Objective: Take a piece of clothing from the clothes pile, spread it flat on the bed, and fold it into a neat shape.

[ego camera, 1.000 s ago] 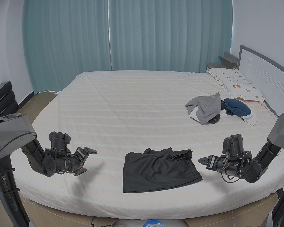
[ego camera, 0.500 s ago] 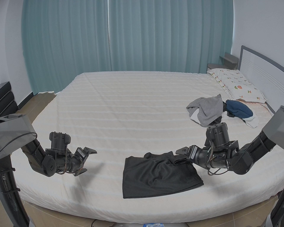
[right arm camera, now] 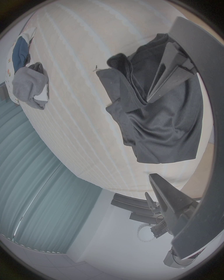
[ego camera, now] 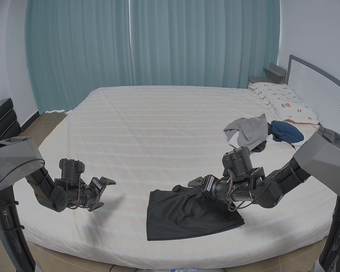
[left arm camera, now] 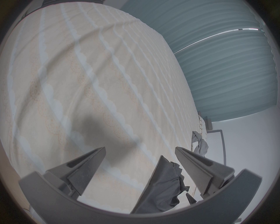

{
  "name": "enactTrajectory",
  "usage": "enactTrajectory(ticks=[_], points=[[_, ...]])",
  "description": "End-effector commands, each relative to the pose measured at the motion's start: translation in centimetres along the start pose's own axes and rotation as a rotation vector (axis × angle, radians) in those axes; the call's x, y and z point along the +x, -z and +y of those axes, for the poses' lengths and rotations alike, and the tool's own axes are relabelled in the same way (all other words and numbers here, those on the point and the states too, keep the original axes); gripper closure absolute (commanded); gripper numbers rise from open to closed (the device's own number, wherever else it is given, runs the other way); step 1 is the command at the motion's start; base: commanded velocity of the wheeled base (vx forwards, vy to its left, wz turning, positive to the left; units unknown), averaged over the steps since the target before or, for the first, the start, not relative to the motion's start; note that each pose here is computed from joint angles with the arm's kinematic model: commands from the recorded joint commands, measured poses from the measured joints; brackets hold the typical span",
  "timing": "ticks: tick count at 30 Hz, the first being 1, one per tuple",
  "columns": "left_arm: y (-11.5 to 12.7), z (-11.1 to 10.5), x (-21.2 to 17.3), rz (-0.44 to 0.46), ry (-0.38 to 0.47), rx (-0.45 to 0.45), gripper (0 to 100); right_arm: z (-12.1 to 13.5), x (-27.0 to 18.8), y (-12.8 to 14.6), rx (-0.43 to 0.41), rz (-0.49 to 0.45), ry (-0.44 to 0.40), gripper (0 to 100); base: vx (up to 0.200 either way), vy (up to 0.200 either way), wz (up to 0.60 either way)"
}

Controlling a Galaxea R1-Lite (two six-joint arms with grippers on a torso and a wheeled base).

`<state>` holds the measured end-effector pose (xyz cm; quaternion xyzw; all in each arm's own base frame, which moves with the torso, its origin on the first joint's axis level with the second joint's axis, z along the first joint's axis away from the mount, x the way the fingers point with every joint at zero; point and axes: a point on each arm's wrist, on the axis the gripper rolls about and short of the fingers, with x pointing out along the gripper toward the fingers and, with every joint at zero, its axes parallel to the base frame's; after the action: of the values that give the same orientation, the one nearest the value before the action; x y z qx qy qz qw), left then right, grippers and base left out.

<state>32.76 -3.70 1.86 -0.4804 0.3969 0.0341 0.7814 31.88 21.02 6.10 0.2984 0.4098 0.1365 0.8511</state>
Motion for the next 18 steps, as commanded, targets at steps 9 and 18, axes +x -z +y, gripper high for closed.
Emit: enactTrajectory(ticks=[9,18], points=[[0.0,0.0,0.1,-0.001,-0.002,-0.001,0,-1.2,3.9,0.6,0.002,0.02,0.047,0,0.0,0.0,0.0],[0.0,0.0,0.1,0.0,-0.001,0.0,0,-3.7,4.4,-3.3,0.069,-0.058,0.093,0,0.0,0.0,0.0]])
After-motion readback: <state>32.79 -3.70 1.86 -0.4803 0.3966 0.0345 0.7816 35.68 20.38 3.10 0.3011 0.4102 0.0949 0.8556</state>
